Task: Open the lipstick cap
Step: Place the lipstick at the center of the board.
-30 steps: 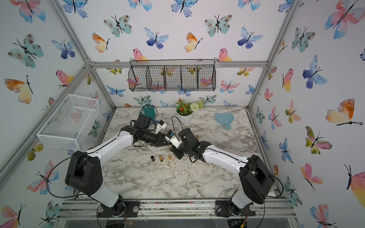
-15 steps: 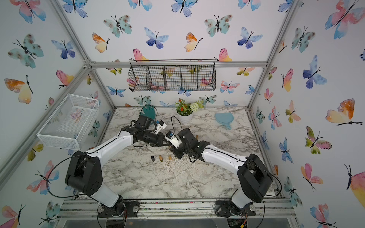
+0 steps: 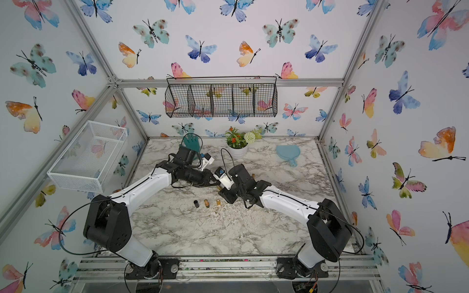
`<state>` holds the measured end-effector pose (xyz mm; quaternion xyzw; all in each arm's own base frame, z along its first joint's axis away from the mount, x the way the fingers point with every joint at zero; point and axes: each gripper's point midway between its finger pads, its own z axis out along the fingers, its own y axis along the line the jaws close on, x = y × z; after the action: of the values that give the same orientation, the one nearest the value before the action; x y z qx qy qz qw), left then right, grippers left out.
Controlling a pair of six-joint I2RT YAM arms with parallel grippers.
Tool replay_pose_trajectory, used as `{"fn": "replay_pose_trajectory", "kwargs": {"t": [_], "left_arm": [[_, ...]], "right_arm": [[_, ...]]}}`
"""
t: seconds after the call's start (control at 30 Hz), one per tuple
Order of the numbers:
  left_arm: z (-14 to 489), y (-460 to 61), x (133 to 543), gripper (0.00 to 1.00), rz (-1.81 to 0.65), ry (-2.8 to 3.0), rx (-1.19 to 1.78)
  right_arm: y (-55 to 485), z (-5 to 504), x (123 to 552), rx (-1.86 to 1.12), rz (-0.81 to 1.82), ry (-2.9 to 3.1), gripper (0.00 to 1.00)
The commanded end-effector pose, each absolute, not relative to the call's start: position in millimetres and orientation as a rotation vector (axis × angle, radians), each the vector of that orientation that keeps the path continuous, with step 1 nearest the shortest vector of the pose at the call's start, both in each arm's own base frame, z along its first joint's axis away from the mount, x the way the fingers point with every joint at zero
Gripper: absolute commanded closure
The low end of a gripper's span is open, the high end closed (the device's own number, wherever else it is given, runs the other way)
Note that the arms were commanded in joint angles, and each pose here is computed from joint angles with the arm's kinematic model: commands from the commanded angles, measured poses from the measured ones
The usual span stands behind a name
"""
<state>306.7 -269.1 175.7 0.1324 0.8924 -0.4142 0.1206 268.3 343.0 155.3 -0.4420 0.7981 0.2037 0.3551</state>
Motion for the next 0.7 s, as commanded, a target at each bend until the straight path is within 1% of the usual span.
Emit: {"fn": "replay_pose_trajectory", "kwargs": {"t": [0.0, 0.1, 0.2, 0.37, 0.5, 0.67], "left_arm": [[171.0, -263.4, 322.4, 0.92, -1.016, 2.609, 0.364], [152.4, -264.3, 330.2, 0.92, -0.778, 2.623, 0.385], [136.0, -274.9, 327.6, 0.92, -0.588, 2.624, 0.441], [120.2, -296.6, 320.3, 0.91, -0.396, 2.587, 0.494], [109.1, -307.6, 314.2, 0.89, -0.347, 2.551, 0.517], [87.1, -312.8, 305.6, 0.88, -0.325, 2.587, 0.562]], "right_arm": [[328.2, 177.1, 271.1, -1.102, 0.44, 2.038, 0.47], [315.2, 187.0, 274.4, -1.072, 0.369, 2.038, 0.48], [300.3, 198.4, 277.5, -1.03, 0.295, 2.033, 0.49], [281.3, 231.0, 282.0, -0.892, 0.255, 1.96, 0.49], [271.2, 246.0, 283.3, -0.82, 0.244, 1.896, 0.49], [269.6, 233.2, 282.2, -0.831, 0.232, 1.929, 0.49]]}}
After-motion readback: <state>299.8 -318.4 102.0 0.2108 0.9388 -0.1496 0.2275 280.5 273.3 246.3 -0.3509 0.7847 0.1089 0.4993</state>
